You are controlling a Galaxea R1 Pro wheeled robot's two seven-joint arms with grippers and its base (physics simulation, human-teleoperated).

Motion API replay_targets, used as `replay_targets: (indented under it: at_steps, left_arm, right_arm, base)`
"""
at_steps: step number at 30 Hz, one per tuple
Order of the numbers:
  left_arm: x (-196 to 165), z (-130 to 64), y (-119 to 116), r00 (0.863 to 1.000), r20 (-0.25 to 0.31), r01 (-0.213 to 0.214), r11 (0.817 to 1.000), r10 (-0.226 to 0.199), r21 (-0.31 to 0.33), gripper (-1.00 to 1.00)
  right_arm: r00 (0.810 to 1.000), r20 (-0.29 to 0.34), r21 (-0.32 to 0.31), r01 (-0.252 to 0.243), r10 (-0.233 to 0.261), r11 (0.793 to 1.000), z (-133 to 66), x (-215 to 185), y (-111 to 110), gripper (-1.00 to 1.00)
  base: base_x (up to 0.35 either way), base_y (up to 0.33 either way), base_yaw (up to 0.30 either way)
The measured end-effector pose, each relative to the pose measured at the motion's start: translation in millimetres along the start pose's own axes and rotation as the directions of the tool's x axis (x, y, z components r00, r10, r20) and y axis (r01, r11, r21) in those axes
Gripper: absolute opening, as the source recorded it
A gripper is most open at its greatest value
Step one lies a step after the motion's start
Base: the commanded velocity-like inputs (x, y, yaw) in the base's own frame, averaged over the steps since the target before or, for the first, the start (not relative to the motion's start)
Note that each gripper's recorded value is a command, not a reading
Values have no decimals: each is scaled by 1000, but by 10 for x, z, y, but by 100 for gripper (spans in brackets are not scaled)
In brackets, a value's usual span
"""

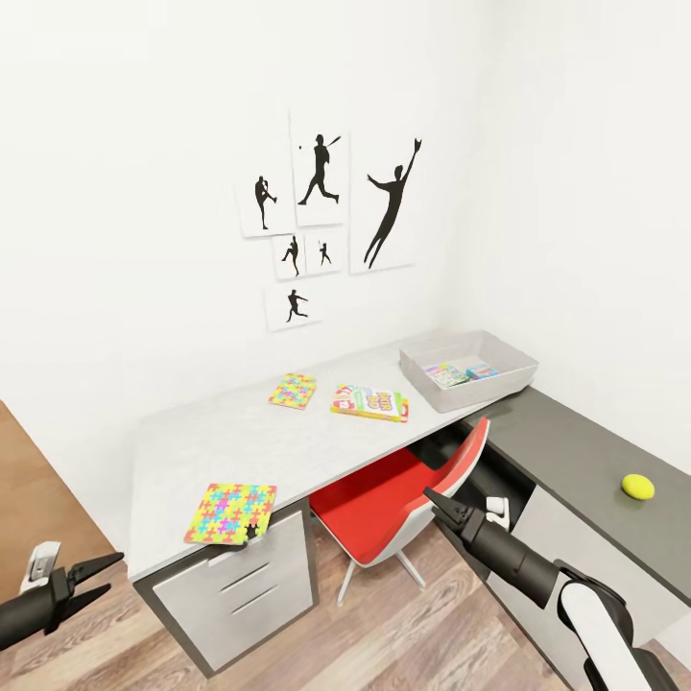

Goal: Put all the toys in the child's room - the three board games (two on the bed and one on the table), the two jigsaw puzzles on the table, and the tennis ball on the table - inside the toy box on the table in the child's room.

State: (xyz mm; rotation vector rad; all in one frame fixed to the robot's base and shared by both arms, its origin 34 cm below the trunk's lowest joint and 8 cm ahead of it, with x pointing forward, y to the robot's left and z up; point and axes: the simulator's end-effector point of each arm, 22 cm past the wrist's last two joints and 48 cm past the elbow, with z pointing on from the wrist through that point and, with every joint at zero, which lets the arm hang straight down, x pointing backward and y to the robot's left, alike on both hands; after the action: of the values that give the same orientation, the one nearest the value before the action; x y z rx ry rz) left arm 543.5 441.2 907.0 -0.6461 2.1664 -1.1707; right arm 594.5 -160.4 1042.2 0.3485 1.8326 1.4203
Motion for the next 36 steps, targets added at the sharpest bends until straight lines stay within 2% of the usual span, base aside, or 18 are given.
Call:
replay_targets:
  at_steps: [14, 23, 36]
  left_arm:
    - [-8, 7, -26, 1000, 7, 0, 1000, 0, 13, 100]
    - [-17, 8, -36, 1000, 11, -7, 1000, 6, 17, 100]
    - [-19, 9, -40, 1000, 12, -9, 1000, 8, 19, 100]
  right_arm:
    - [1000, 2, -2, -1, 1, 1000, 8, 1, 5, 100]
    - [1000, 2, -1, -1, 1, 1000, 10, 5, 4, 100]
    - [1000, -2, -3, -4, 4, 1000, 14, 16, 10, 100]
  base:
    - [0, -3, 0]
    - [0, -161, 0]
    - [-16, -65, 0]
